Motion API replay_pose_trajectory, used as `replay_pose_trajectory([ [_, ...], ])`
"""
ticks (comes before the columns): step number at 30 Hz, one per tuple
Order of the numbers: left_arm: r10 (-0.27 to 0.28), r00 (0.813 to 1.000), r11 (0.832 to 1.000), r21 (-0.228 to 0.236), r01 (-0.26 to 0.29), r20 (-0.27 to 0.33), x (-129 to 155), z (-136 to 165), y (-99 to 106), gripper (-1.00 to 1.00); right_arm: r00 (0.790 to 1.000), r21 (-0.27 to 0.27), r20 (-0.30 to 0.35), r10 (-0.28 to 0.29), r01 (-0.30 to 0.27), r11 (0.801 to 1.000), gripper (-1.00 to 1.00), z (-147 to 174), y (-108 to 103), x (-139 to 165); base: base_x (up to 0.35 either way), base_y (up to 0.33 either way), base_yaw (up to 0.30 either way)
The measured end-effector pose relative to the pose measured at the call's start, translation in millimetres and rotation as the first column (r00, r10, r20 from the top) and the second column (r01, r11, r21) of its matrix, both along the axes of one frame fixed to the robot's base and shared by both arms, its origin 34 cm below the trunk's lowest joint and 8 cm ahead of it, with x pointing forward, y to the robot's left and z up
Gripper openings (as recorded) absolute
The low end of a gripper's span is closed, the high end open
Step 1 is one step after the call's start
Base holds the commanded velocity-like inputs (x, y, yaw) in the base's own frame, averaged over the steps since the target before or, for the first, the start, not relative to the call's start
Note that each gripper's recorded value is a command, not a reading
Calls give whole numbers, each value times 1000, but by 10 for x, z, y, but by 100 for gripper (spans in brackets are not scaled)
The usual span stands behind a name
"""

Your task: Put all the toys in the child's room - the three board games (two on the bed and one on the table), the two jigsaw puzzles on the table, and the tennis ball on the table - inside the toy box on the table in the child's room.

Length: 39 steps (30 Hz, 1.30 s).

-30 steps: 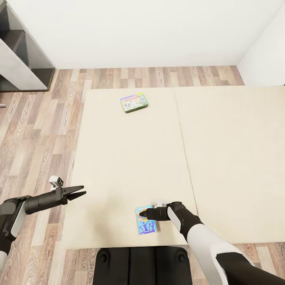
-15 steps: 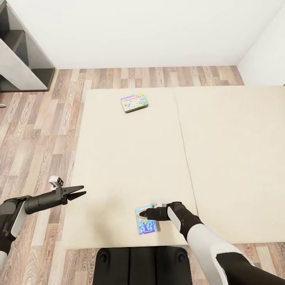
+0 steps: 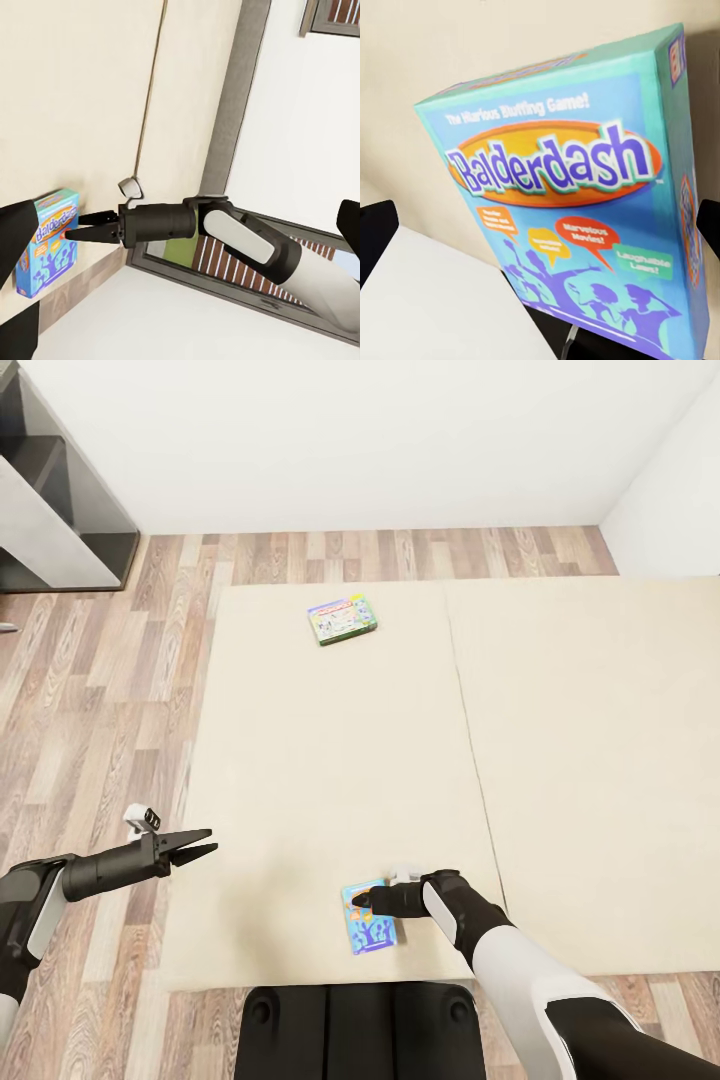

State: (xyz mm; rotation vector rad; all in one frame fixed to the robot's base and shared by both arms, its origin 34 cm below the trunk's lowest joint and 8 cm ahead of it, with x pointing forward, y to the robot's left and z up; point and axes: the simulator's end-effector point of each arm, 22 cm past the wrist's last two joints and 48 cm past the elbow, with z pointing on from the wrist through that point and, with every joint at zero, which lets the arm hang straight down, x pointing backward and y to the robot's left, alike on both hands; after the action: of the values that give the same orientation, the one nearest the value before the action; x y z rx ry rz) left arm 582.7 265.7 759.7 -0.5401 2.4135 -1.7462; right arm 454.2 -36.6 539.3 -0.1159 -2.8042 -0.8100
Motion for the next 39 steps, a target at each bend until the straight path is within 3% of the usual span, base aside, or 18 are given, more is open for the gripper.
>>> replay_pose_trajectory([
  [39, 0, 1000, 1000, 0, 0, 0, 0, 0, 0, 100, 1000, 0, 0, 0, 0, 1000, 100, 0, 0, 1, 0, 19, 0],
])
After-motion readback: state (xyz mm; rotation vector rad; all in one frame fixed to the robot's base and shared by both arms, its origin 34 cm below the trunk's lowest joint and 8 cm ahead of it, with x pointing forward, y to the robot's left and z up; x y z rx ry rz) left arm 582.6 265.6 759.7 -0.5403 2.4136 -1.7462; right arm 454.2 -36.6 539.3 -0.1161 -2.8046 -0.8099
